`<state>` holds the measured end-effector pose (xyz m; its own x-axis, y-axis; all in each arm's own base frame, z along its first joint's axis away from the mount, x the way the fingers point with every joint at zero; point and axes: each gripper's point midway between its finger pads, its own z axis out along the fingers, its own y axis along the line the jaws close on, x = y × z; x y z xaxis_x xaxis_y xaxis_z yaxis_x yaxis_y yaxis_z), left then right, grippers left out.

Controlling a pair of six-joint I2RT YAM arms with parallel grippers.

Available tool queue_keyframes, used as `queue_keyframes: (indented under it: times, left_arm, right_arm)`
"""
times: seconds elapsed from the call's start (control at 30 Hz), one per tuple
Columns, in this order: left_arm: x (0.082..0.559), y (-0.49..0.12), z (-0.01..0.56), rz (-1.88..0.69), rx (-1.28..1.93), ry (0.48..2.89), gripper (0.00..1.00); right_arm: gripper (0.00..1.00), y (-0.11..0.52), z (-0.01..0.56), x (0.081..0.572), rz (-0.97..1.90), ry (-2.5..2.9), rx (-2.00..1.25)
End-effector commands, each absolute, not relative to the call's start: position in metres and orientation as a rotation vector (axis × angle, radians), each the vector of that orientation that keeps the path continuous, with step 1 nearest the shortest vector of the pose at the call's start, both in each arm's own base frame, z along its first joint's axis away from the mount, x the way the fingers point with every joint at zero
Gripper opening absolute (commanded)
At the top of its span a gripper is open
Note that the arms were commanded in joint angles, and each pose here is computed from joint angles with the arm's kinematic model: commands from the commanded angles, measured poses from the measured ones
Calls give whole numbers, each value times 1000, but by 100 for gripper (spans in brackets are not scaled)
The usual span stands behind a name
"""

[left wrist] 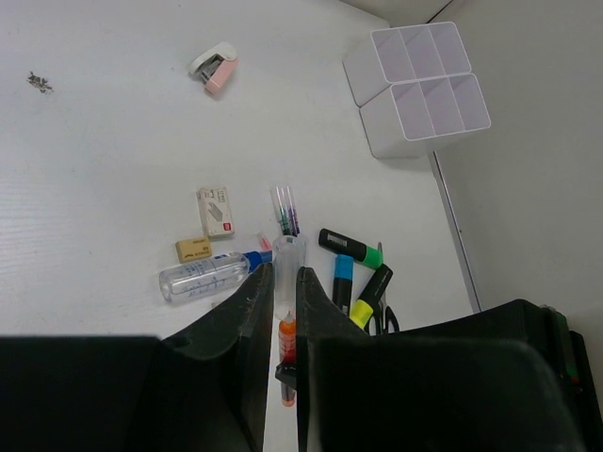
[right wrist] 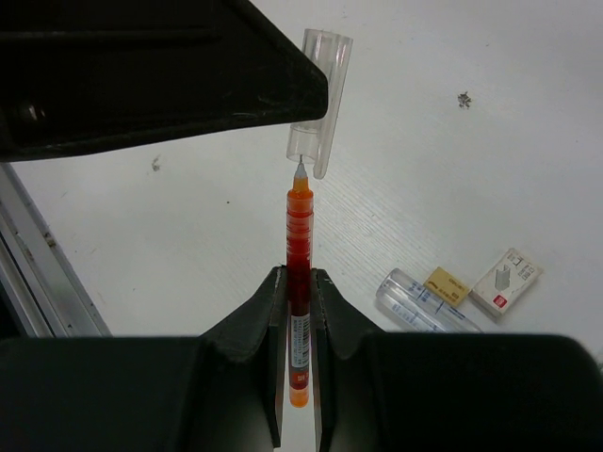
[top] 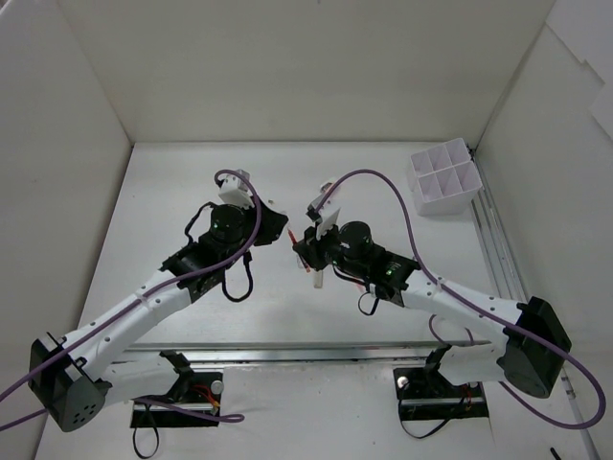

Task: Sort the stationery into containers
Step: Close the pen cap on the pen.

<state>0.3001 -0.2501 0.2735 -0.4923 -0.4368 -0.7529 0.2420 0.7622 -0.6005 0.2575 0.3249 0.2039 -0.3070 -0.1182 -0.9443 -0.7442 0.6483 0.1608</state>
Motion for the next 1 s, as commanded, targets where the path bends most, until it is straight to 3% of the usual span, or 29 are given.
queue_keyframes:
  times: [0.0, 0.67, 0.97]
  left_arm:
    - [304, -250, 304, -880, -172, 1812, 0]
    - [301, -263, 284, -928, -117, 1841, 0]
    - [286, -283, 256, -951, 155, 1888, 0]
  right_arm:
    - [0, 334, 249, 269, 747, 1671, -632]
    - [0, 340, 281, 290, 739, 1559, -537]
    - [0, 333, 302, 299, 725, 1487, -512]
